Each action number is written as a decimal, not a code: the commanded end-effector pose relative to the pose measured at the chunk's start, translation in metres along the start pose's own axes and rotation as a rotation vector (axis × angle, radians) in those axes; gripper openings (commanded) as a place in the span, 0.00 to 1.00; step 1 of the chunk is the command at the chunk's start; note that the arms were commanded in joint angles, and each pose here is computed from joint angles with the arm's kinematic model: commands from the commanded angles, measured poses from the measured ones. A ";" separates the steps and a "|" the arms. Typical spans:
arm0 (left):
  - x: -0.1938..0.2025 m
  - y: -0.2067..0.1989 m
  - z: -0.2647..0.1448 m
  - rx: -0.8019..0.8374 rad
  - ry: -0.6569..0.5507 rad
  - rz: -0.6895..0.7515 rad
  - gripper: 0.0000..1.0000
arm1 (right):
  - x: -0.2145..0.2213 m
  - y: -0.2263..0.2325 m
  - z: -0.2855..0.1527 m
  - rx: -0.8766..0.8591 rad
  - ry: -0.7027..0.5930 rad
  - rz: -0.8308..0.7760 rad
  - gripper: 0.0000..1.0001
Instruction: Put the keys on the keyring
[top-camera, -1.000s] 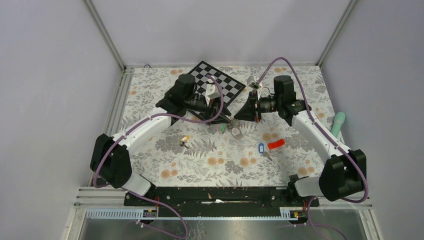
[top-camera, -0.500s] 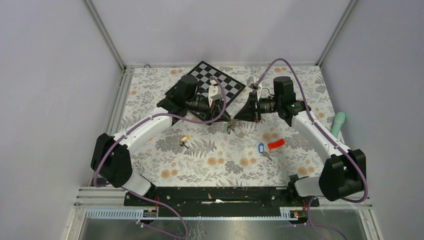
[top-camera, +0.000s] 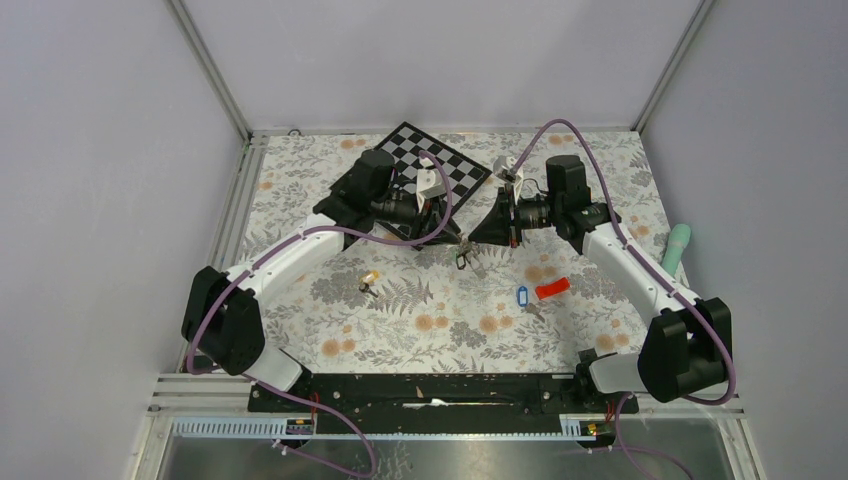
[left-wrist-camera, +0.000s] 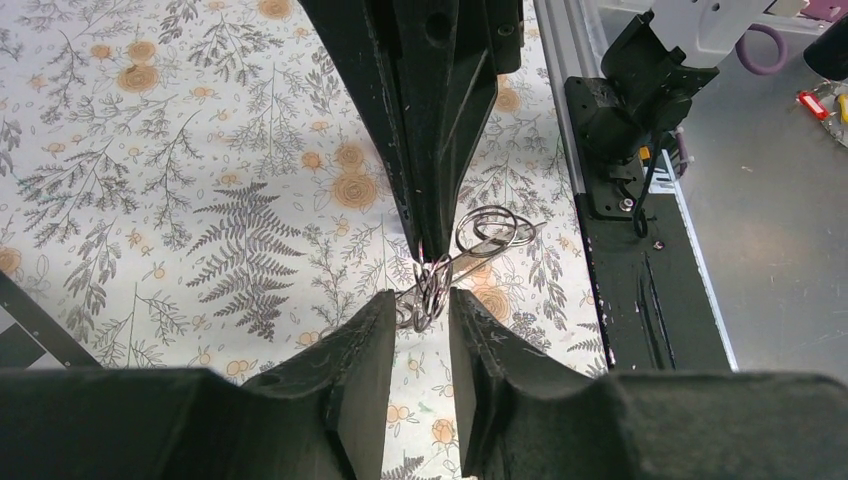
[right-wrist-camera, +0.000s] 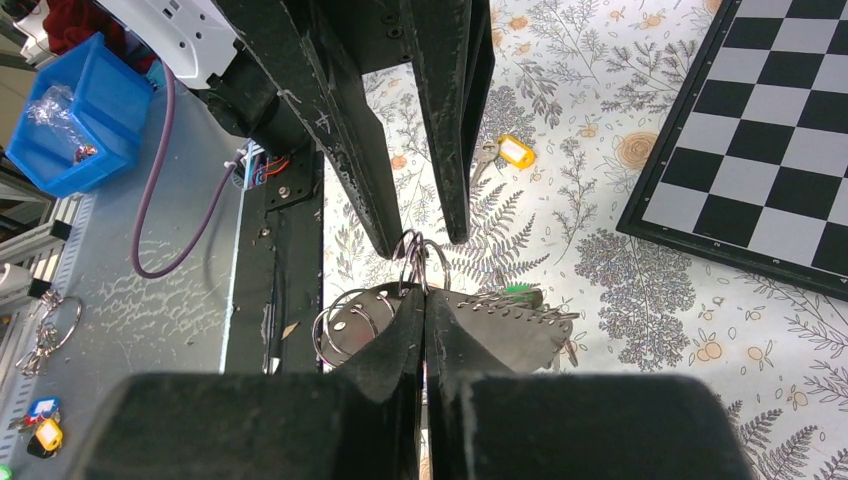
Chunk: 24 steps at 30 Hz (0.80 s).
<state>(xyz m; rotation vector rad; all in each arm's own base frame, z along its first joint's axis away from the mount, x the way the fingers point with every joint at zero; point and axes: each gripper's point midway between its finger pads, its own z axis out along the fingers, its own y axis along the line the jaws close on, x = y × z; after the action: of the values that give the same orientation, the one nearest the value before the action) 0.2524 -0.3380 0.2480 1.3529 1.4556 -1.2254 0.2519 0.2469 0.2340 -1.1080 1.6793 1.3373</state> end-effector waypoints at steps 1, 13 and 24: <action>-0.031 0.000 0.000 0.002 -0.059 0.072 0.31 | -0.004 -0.001 0.000 0.002 -0.012 -0.042 0.00; -0.030 -0.006 0.002 0.028 -0.064 0.071 0.00 | -0.003 -0.006 0.000 0.030 -0.006 -0.038 0.00; -0.028 -0.014 -0.005 0.050 -0.020 0.140 0.00 | 0.000 -0.032 -0.004 0.178 0.015 -0.025 0.04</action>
<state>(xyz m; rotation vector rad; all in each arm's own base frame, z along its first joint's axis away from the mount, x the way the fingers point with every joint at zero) 0.2485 -0.3375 0.2469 1.3958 1.4399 -1.2090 0.2668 0.2428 0.2221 -1.0576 1.7547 1.2287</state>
